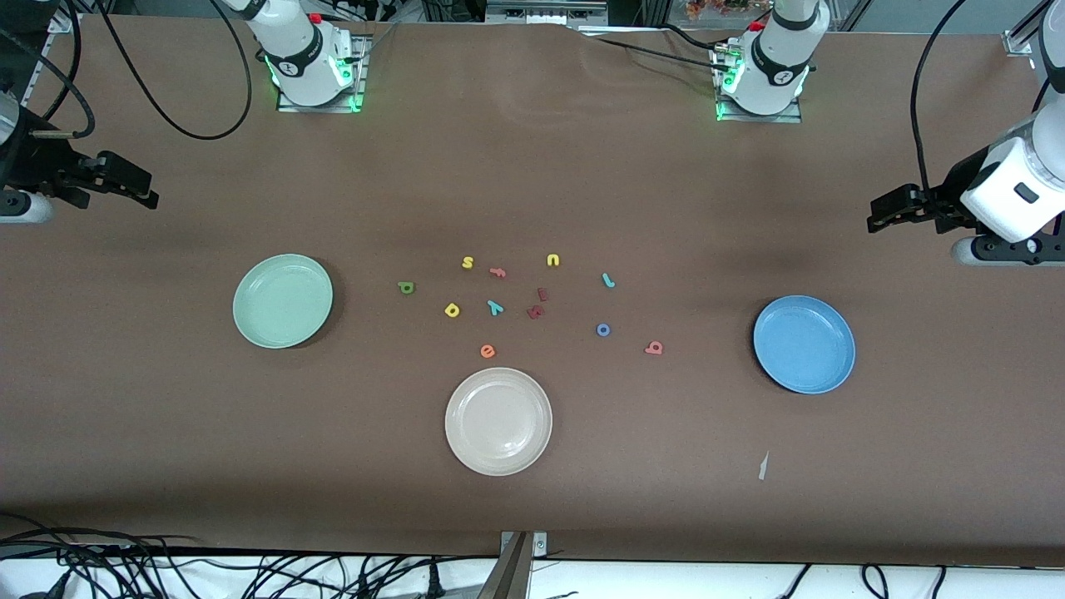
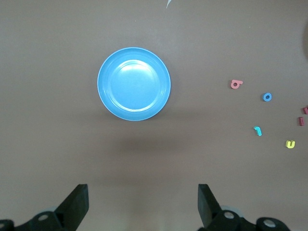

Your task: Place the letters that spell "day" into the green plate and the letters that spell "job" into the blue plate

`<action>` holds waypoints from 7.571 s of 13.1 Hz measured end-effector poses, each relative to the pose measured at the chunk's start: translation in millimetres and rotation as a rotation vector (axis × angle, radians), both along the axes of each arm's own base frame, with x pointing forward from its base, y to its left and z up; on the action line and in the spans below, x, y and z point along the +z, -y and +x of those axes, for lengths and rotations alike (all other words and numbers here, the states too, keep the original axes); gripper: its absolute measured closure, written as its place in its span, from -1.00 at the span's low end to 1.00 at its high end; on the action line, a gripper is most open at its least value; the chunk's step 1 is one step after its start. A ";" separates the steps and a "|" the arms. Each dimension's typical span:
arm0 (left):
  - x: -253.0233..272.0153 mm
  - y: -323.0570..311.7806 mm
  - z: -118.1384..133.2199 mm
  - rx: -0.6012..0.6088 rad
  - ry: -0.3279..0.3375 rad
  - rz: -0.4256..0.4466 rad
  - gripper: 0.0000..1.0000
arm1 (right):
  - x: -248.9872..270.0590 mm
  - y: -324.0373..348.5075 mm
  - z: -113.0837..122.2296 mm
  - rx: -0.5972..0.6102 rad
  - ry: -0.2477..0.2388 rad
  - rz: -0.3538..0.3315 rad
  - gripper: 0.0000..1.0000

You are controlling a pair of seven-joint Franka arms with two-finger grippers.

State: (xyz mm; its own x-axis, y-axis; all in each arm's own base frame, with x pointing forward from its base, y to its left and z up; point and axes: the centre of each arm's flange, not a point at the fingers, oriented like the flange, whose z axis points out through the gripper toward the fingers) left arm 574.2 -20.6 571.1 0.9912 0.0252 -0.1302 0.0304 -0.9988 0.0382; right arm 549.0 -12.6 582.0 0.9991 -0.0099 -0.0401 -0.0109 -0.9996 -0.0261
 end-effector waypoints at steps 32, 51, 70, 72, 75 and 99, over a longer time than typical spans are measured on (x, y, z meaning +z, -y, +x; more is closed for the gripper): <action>-281.3 319.8 39.4 -0.137 0.073 -0.056 -1.00 | -232.4 -245.9 39.4 -0.232 -0.148 -0.183 -1.00; -400.8 364.9 12.2 -0.172 0.094 0.024 -0.22 | -392.2 -285.8 -25.1 -1.042 -0.045 -0.161 -0.39; -356.7 306.1 47.8 -0.217 0.036 0.077 0.44 | -385.2 -283.2 -15.1 -1.013 -0.004 -0.103 0.46; -331.4 265.4 60.5 -0.278 -0.006 0.088 0.44 | -351.6 -264.3 -3.8 -0.955 -0.025 -0.168 0.46; -319.1 189.6 70.4 -0.358 -0.043 0.075 0.44 | -305.9 -200.1 15.0 -0.865 -0.039 -0.220 0.46; -310.7 243.1 -16.7 0.144 -0.022 -0.039 -1.00 | -335.6 -346.1 11.9 -0.534 -0.011 0.066 -0.99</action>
State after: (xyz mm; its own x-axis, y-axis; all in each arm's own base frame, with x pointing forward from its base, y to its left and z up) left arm 557.4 -263.6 260.4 0.9744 0.1617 -0.1559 0.1749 -0.9818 0.0745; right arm 560.9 333.6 246.3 0.8551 -0.5139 -0.0680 -0.5182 -0.8510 -0.0855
